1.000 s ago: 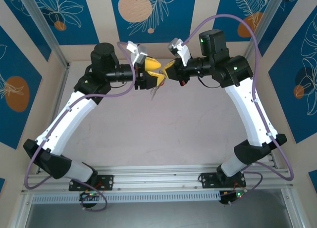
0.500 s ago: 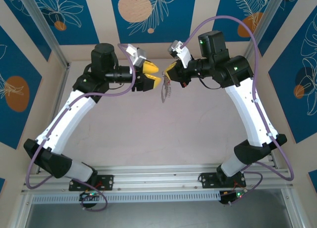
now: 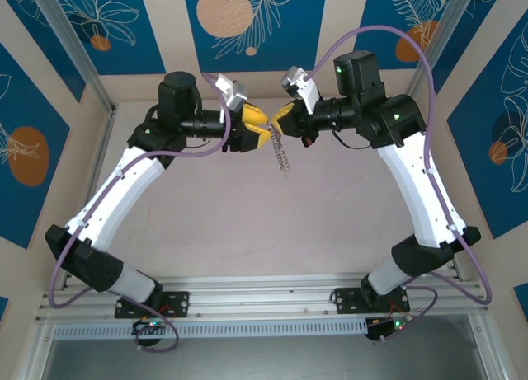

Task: Put the keys on the keyring

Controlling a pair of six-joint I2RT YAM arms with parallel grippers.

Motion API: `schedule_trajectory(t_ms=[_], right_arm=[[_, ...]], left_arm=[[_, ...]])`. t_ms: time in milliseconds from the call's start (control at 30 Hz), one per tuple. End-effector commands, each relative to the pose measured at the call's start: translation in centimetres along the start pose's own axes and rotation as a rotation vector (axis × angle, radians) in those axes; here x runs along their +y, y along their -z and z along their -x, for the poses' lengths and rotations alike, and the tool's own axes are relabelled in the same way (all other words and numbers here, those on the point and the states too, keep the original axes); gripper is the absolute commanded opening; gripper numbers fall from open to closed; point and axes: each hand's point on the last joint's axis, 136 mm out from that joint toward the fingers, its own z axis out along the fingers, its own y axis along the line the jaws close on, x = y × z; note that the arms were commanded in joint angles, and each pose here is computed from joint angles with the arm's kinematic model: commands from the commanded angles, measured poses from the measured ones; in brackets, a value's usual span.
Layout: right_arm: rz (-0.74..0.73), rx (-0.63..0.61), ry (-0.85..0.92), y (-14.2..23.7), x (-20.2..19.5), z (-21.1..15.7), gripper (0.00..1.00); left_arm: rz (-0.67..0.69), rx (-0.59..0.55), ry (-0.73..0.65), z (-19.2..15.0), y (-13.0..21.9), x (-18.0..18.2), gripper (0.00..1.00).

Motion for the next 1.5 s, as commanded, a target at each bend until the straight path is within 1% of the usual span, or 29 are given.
schedule_trajectory(t_ms=[0, 167, 333, 467, 567, 633, 733, 767, 900, 967, 1100, 1133, 1167, 1200, 1233, 1300, 1400, 1467], right_arm=[[0.037, -0.049, 0.016, 1.0, 1.2, 0.9, 0.0], [0.054, -0.053, 0.011, 0.9, 1.5, 1.0, 0.0], [0.065, -0.057, 0.01, 0.7, 1.5, 1.0, 0.0], [0.07, -0.06, 0.008, 0.6, 1.5, 1.0, 0.0], [0.076, -0.062, 0.006, 0.5, 1.5, 1.0, 0.0], [0.079, -0.062, 0.006, 0.4, 1.6, 1.0, 0.0], [0.083, -0.06, 0.003, 0.3, 1.6, 0.9, 0.0], [0.085, -0.059, 0.003, 0.3, 1.6, 0.9, 0.0], [0.085, -0.059, -0.005, 0.1, 1.4, 0.8, 0.0], [0.086, -0.061, -0.012, -0.1, 1.3, 0.8, 0.0], [0.073, -0.067, -0.053, -0.6, 0.6, 0.7, 0.0], [0.061, -0.067, -0.067, -0.6, 0.3, 0.7, 0.03], [0.043, -0.072, -0.082, -0.5, -0.1, 0.7, 0.13], [0.025, -0.086, -0.097, 0.0, -0.4, 0.8, 0.18], [0.01, -0.104, -0.11, 0.5, -0.7, 0.9, 0.2], [-0.034, -0.159, -0.144, 2.2, -1.5, 1.2, 0.28], [-0.111, -0.252, -0.209, 5.2, -2.9, 1.3, 0.33], [-0.168, -0.296, -0.254, 6.6, -4.2, 0.6, 0.34]], left_arm=[[-0.028, -0.036, -0.035, 1.3, 0.2, -0.1, 0.53], [-0.037, -0.051, -0.038, 1.8, 0.1, -0.1, 0.53], [-0.051, -0.067, -0.04, 2.3, 0.0, -0.2, 0.49], [-0.067, -0.072, -0.033, 2.4, -0.1, -0.2, 0.38], [-0.082, -0.074, -0.026, 2.4, -0.3, -0.3, 0.32], [-0.093, -0.078, -0.024, 2.5, -0.4, -0.4, 0.26], [-0.103, -0.089, -0.023, 2.6, -0.5, -0.5, 0.23], [-0.107, -0.094, -0.023, 2.7, -0.6, -0.5, 0.2], [-0.109, -0.113, -0.016, 2.8, -0.9, -0.4, 0.09], [-0.103, -0.12, -0.006, 2.7, -1.1, -0.1, 0.0], [-0.037, -0.143, 0.013, 2.1, -1.6, 1.4, 0.0], [-0.026, -0.147, 0.015, 2.0, -1.6, 1.7, 0.0], [-0.016, -0.15, 0.016, 1.9, -1.6, 1.9, 0.0], [-0.009, -0.151, 0.021, 1.8, -1.7, 2.1, 0.0], [-0.004, -0.152, 0.023, 1.7, -1.7, 2.3, 0.0], [0.018, -0.157, 0.027, 1.6, -1.7, 2.6, 0.0], [0.041, -0.168, 0.021, 1.7, -1.5, 2.8, 0.0], [0.047, -0.174, 0.014, 1.9, -1.3, 2.7, 0.0]])
